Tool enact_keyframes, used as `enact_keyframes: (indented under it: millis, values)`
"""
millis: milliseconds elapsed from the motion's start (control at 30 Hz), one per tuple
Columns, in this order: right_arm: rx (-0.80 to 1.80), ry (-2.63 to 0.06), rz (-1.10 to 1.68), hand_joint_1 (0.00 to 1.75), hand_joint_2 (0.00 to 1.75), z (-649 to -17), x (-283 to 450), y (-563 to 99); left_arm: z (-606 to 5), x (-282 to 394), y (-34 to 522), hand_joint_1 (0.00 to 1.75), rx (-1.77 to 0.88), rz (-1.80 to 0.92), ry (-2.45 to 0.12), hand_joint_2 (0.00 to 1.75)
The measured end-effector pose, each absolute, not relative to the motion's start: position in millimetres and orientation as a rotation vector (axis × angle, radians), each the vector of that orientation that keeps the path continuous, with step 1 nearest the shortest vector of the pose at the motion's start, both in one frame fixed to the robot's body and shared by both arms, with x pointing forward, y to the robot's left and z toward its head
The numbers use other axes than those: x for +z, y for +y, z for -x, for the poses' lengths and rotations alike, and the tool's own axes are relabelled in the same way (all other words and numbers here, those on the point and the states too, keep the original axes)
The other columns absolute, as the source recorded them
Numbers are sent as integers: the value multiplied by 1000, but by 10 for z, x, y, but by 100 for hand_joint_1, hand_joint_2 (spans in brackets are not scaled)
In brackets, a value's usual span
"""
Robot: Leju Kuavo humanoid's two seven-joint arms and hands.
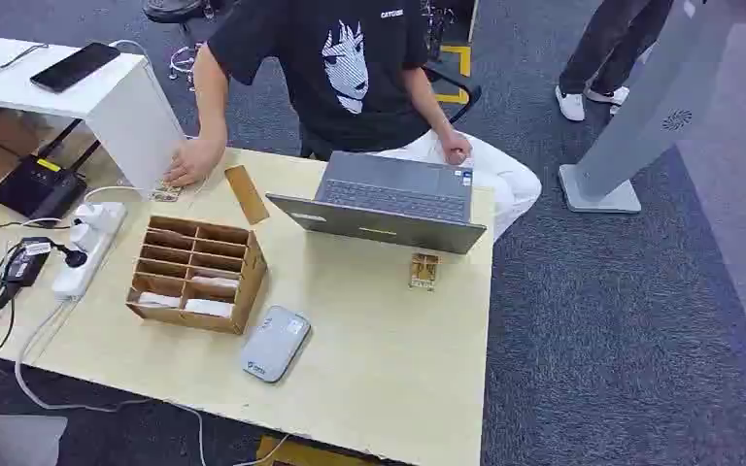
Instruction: Pass the card to the sensor for recognition and then transmit it.
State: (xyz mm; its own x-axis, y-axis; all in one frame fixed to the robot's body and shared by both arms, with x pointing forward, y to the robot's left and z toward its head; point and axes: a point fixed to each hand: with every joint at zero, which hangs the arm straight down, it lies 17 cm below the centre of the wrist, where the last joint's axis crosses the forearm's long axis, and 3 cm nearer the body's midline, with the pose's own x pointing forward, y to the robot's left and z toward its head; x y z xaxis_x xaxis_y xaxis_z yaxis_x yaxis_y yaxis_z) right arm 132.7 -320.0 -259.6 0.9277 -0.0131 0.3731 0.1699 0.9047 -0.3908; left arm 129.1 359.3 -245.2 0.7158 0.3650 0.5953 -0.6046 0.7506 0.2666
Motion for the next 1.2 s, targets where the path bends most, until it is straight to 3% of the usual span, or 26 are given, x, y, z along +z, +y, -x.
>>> enact_keyframes:
  millis: [167,400,867,1200]
  values:
    - [-284,-179,548,0,175,-821,-2633,-3493,-854,-2006,4841,0,771,-921,-602,175]
    - [-420,-147,566,0,175,-662,-2638,-3586,-838,-1162,5940,0,1000,-1166,-870,175]
    - [-474,-138,573,0,175,-608,-2639,-3618,-673,-449,6340,0,1071,-1343,-1029,175]
    - [-550,-97,578,0,175,-495,-2647,-3643,-1111,900,6357,0,990,-1275,-1583,175]
